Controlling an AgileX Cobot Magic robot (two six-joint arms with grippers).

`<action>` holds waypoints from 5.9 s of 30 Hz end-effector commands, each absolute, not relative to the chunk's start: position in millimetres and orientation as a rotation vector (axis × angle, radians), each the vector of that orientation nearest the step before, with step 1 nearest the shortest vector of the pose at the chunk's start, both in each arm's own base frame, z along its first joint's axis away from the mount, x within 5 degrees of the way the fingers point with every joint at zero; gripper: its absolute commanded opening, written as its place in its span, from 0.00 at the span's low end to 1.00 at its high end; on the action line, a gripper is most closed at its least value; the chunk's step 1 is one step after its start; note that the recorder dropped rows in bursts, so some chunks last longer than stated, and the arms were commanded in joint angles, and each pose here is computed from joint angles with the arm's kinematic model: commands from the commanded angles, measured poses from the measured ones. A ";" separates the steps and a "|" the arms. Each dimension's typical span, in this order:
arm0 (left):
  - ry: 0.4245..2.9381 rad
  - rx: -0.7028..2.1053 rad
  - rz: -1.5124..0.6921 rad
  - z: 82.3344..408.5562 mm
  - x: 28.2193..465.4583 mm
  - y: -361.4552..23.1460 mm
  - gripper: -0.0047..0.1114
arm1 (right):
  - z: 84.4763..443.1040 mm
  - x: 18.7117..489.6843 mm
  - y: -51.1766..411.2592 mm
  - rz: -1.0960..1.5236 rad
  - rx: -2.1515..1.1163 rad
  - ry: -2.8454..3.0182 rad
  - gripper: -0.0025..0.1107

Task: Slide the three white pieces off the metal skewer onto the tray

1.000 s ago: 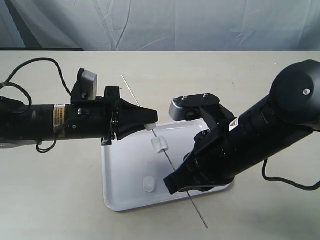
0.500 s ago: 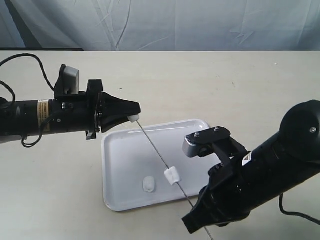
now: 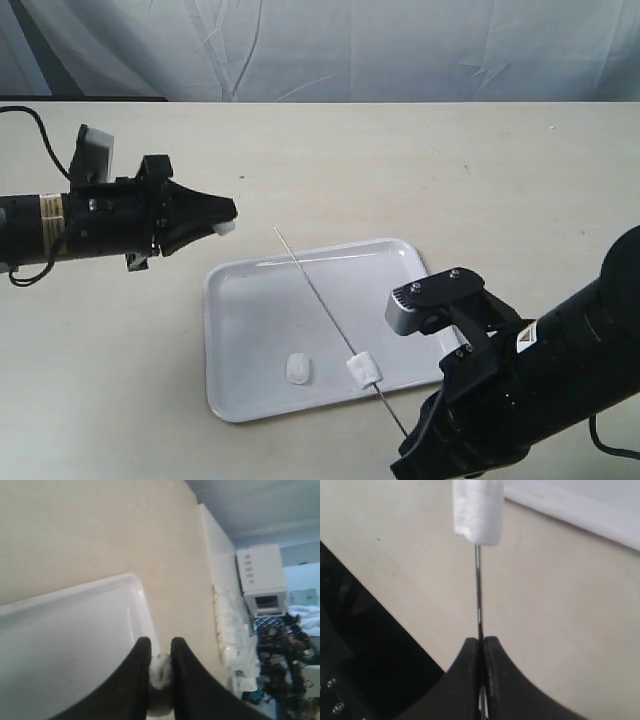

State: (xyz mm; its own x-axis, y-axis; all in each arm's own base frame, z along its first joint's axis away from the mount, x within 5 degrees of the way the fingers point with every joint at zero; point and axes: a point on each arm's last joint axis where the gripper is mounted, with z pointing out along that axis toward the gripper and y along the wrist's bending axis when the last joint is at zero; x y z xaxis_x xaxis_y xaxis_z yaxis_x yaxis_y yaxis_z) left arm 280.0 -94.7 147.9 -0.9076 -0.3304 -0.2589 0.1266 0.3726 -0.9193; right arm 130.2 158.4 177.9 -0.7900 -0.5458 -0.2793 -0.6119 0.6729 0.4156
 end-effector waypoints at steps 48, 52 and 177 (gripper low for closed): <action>2.168 0.128 -1.826 164.4 248.7 -160.9 0.39 | 200.6 177.9 184.9 0.793 -0.559 2.570 0.02; 2.177 0.146 -1.825 163.8 247.5 -161.0 0.39 | 200.2 176.8 186.0 0.813 -0.568 2.575 0.02; 1.933 0.697 -1.191 229.5 236.7 -57.6 0.37 | 223.9 224.2 200.1 0.306 -1.009 2.639 0.47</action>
State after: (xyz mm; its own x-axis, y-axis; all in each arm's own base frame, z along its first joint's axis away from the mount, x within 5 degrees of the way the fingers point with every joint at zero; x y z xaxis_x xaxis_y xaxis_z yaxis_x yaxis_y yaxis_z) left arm 244.6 -67.5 210.7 -0.6520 0.0747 -0.7546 0.7125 0.4007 -0.5760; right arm 221.0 201.6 196.5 -0.7497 -0.6162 -0.2412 -0.6543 0.7449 0.1305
